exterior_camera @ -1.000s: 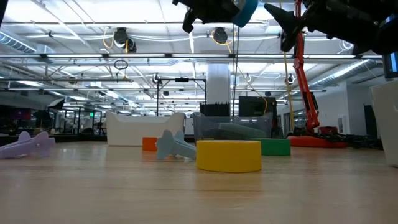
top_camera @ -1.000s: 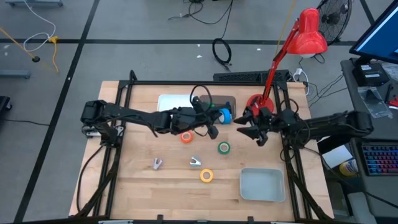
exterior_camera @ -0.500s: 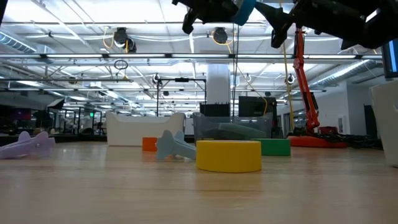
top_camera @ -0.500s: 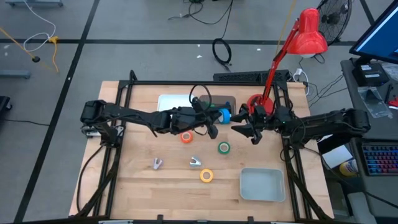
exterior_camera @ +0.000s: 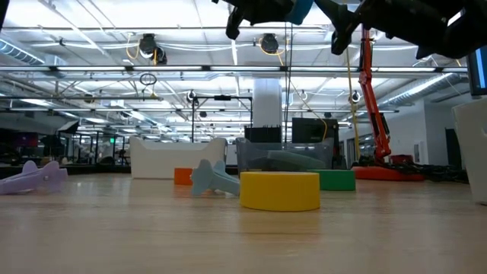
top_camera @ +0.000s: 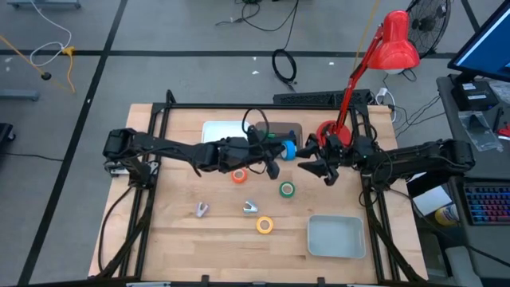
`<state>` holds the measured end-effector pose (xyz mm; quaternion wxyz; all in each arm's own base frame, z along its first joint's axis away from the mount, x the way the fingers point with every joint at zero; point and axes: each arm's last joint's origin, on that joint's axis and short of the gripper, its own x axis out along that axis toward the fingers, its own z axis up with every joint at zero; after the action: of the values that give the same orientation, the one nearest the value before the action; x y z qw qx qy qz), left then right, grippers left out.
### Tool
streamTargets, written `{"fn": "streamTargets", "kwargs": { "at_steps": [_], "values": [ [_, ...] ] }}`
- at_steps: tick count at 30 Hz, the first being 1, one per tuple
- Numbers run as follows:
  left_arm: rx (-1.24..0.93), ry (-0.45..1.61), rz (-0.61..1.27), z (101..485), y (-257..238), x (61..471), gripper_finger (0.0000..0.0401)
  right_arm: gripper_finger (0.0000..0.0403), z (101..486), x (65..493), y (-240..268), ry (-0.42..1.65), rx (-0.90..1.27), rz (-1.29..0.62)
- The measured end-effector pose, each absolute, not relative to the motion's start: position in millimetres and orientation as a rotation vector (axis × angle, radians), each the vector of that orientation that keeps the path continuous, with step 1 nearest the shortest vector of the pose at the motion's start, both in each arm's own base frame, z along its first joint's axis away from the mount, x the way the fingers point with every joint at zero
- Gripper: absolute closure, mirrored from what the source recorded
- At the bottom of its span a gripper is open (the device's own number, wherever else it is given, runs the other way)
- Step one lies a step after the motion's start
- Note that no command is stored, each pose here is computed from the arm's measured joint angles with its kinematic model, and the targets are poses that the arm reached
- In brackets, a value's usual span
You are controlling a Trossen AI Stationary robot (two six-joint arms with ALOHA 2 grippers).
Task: Pick and place Stapler, Stapler remover, tape
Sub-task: Put the blue tape into the gray bin
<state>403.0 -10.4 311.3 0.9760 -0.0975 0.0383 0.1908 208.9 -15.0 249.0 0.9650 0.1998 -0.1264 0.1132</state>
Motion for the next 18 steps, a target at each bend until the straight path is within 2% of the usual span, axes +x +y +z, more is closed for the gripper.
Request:
{"fn": "streamTargets", "kwargs": {
  "at_steps": [18],
  "values": [
    [-0.105,0.034,0.429,315,-22,403,0.0366,0.0202,244,212,-17,-0.211,0.382,0.168]
  ]
}}
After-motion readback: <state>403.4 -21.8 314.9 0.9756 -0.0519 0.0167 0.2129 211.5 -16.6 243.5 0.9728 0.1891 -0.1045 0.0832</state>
